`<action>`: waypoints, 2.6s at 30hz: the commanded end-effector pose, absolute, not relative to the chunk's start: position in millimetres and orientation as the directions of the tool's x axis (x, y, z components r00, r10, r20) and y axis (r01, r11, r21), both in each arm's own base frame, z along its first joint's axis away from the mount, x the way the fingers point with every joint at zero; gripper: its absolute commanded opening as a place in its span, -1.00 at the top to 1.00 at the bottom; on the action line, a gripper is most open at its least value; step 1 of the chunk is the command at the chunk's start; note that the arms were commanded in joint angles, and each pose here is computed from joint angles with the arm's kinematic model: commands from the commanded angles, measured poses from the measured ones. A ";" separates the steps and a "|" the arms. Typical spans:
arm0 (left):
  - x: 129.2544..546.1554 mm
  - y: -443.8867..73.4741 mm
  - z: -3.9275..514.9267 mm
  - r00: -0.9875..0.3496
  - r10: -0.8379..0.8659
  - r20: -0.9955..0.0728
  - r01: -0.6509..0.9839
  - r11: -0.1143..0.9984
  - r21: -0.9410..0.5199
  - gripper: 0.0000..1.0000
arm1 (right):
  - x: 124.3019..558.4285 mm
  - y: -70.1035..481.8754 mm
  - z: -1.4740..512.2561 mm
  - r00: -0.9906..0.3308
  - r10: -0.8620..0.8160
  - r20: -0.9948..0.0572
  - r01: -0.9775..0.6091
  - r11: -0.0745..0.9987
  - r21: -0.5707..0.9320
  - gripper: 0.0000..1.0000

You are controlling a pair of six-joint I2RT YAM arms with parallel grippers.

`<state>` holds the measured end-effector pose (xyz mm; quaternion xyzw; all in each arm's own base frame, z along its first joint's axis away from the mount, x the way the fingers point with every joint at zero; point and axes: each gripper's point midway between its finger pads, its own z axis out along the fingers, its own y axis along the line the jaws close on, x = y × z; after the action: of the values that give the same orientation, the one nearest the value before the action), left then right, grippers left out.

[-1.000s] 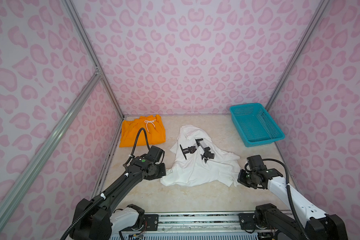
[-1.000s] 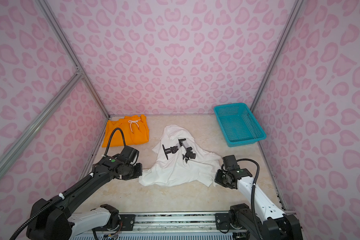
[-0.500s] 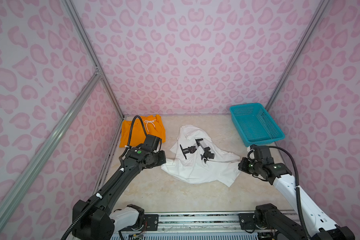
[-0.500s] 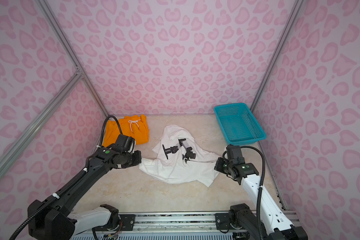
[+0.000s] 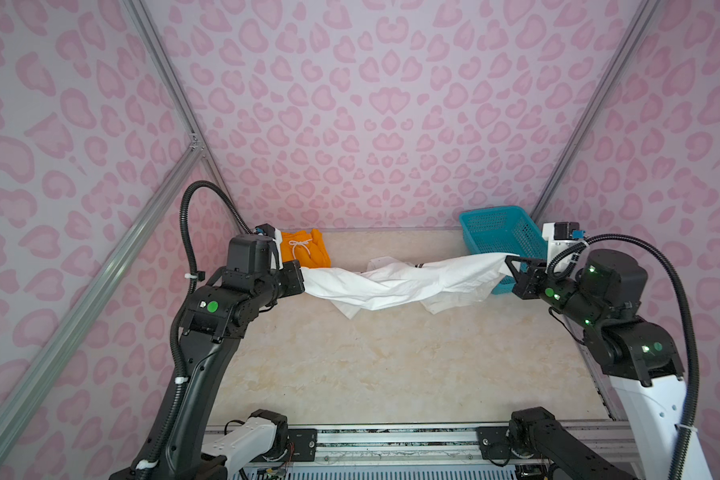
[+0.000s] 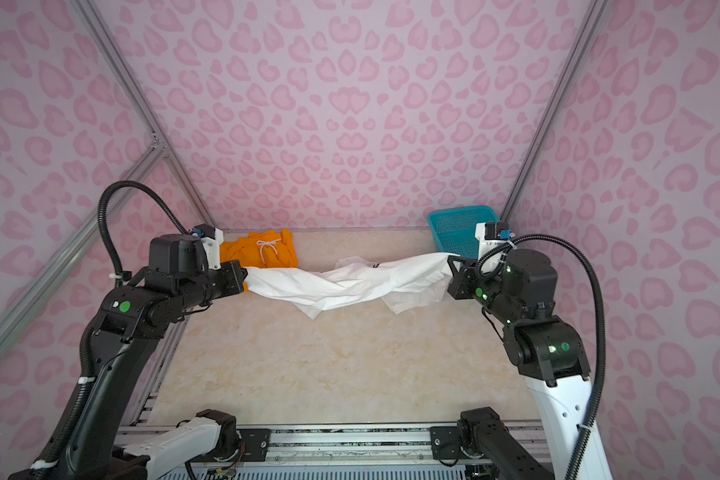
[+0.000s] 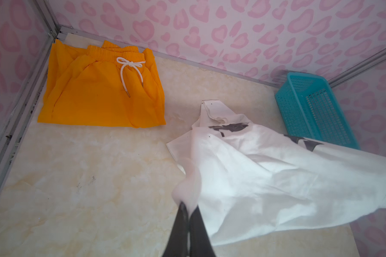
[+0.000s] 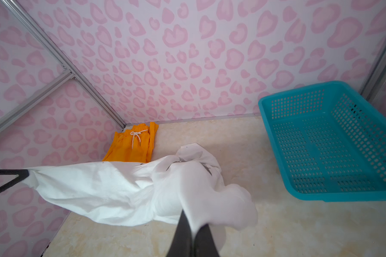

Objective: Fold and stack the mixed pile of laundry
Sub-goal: 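Lift the T-shirt hem with both grippers and stretch it wide, then swing the stretched T-shirt down flat onto the table with both grippers, then pull the T-shirt's near hem corners toward the robot with both grippers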

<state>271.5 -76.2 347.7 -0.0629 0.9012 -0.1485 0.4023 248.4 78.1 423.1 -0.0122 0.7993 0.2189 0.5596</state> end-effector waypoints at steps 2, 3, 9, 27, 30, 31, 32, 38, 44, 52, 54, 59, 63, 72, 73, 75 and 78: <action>223.9 -82.2 319.9 -0.770 -0.197 -0.607 0.042 0.934 -0.356 0.94 | 203.0 68.9 448.4 -0.318 0.185 -0.930 -0.287 0.916 0.280 1.00; 216.5 -86.1 316.5 -0.783 -0.191 -0.592 0.058 0.925 -0.376 0.94 | 195.3 66.5 455.4 -0.298 0.182 -0.937 -0.288 0.919 0.270 1.00; 197.5 -90.1 301.4 -0.825 -0.177 -0.537 0.065 0.914 -0.401 0.94 | 193.6 61.0 459.8 -0.295 0.170 -0.940 -0.263 0.932 0.251 1.00; 465.9 -117.6 413.0 -0.634 -0.295 -0.714 0.162 0.853 -0.496 0.94 | 421.7 118.0 485.1 -0.314 0.200 -0.928 -0.380 0.869 0.316 1.00; 463.6 -111.3 466.8 -0.534 -0.321 -0.782 0.220 0.841 -0.495 0.94 | 396.2 120.7 530.4 -0.193 0.213 -0.958 -0.454 0.846 0.280 1.00; 456.0 -109.1 477.8 -0.506 -0.312 -0.805 0.240 0.845 -0.478 0.94 | 384.9 121.0 538.4 -0.161 0.201 -0.966 -0.474 0.843 0.254 1.00; 446.9 -108.1 484.9 -0.480 -0.289 -0.828 0.264 0.853 -0.451 0.94 | 374.2 120.5 541.4 -0.135 0.185 -0.973 -0.488 0.843 0.228 1.00; 393.4 -83.7 451.8 -0.382 -0.216 -0.899 0.247 0.913 -0.324 0.94 | 334.1 118.6 507.1 -0.117 0.087 -0.989 -0.516 0.846 0.135 1.00; 347.5 -67.9 346.9 -0.604 -0.208 -0.770 0.114 0.933 -0.342 0.94 | 317.9 116.7 417.1 -0.360 0.060 -0.931 -0.460 0.857 0.233 1.00; 270.7 -83.8 218.2 -0.883 -0.235 -0.406 -0.024 0.888 -0.460 0.94 | 274.6 102.3 283.4 -0.688 0.221 -0.691 -0.187 0.866 0.464 1.00; 253.2 -85.0 201.5 -0.906 -0.232 -0.355 -0.044 0.883 -0.467 0.94 | 260.4 99.2 242.7 -0.765 0.243 -0.597 -0.103 0.868 0.486 1.00; 217.9 -75.7 184.1 -0.930 -0.237 -0.279 -0.103 0.900 -0.423 0.94 | 235.2 87.8 181.8 -0.832 0.320 -0.452 0.069 0.869 0.489 1.00; 197.8 -77.1 176.0 -0.952 -0.229 -0.204 -0.125 0.898 -0.423 0.94 | 224.9 84.9 144.1 -0.846 0.404 -0.349 0.192 0.841 0.506 1.00; 171.8 -72.5 137.8 -0.967 -0.237 -0.091 -0.189 0.910 -0.368 0.94 | 207.9 62.0 87.1 -0.844 0.459 -0.277 0.340 0.858 0.384 1.00; 169.8 -69.9 133.8 -0.966 -0.245 -0.087 -0.201 0.915 -0.349 0.94 | 206.1 59.6 85.1 -0.843 0.459 -0.279 0.346 0.862 0.371 1.00; 167.2 -65.9 127.2 -0.962 -0.261 -0.082 -0.223 0.922 -0.317 0.94 | 201.8 53.3 82.7 -0.838 0.464 -0.287 0.362 0.867 0.343 1.00; 161.8 -66.7 118.7 -0.958 -0.277 -0.070 -0.244 0.921 -0.305 0.94 | 195.1 43.3 85.6 -0.825 0.472 -0.311 0.383 0.872 0.305 1.00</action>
<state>166.7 -71.3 124.3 -0.1131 0.9780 -0.1644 0.0613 201.1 58.2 88.0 0.2105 0.9472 0.1547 0.1862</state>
